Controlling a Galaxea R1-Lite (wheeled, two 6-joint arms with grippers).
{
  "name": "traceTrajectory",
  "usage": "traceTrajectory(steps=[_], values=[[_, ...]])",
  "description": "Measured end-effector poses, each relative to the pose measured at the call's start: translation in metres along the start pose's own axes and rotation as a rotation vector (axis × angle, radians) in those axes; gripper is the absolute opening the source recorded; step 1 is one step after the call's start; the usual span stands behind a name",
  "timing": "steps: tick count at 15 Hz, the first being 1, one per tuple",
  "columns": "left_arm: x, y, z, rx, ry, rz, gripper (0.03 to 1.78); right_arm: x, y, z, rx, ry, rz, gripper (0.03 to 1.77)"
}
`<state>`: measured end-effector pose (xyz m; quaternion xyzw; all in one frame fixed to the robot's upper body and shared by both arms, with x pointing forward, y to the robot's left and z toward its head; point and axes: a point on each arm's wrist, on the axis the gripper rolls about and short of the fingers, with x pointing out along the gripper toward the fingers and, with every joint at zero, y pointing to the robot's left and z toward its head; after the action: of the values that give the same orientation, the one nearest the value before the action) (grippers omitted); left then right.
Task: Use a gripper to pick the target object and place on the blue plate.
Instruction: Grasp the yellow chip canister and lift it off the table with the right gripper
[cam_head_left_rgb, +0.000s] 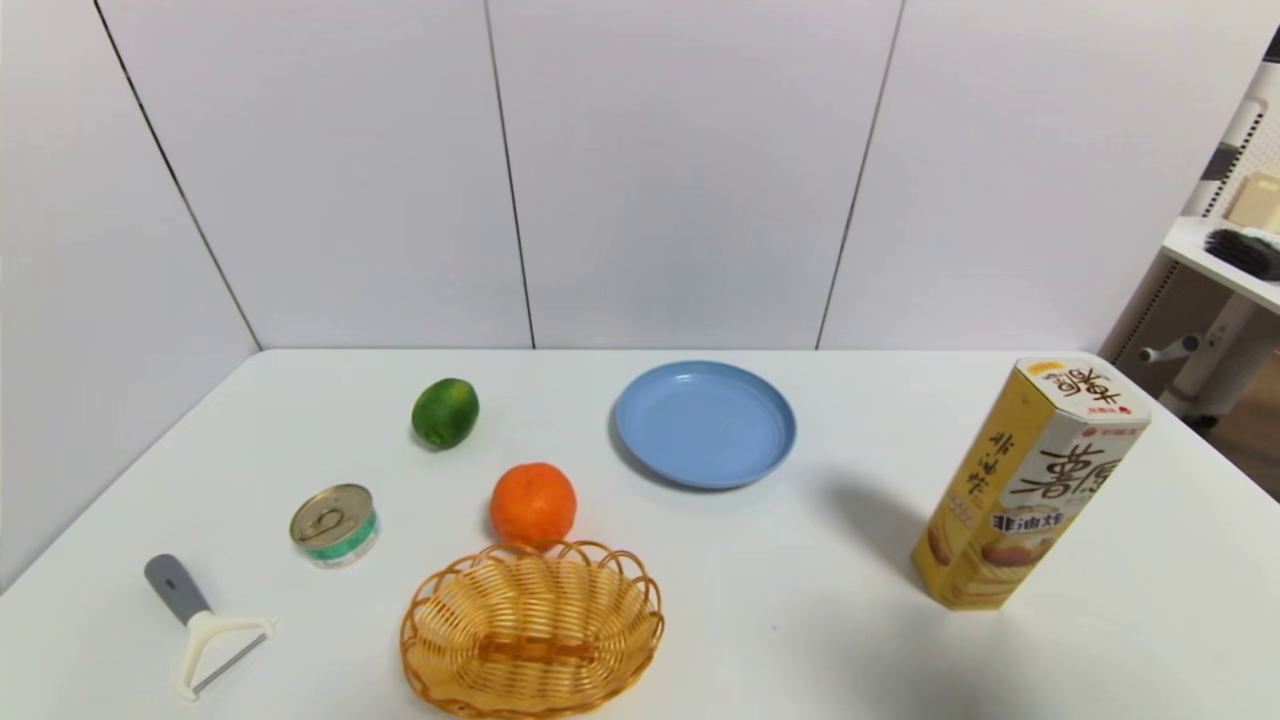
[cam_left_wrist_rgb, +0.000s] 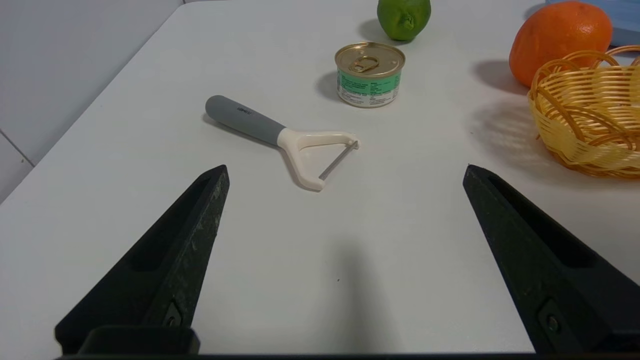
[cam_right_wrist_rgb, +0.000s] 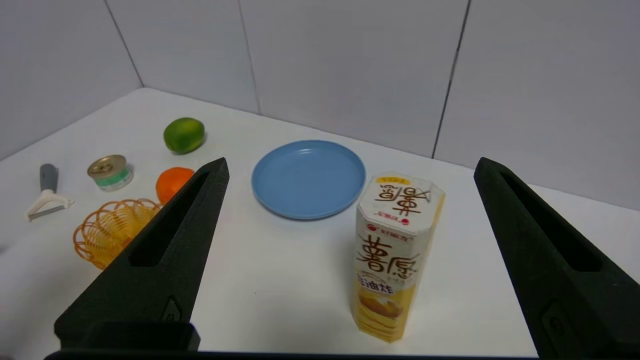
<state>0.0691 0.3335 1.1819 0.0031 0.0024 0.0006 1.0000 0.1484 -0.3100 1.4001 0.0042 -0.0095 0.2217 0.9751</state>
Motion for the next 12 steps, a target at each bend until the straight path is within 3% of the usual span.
traceTrajectory(steps=[2,7,12], values=[[0.0,0.0,0.0,0.0,0.0,0.0,1.69,0.014,0.001,-0.001,0.002,0.036,-0.005,1.69],[0.0,0.0,0.0,0.0,0.0,0.0,1.69,0.04,-0.002,-0.024,0.001,0.161,-0.176,1.69],[0.0,0.0,0.0,0.0,0.0,0.0,1.69,0.05,-0.001,-0.069,0.04,0.236,-0.184,1.69]])
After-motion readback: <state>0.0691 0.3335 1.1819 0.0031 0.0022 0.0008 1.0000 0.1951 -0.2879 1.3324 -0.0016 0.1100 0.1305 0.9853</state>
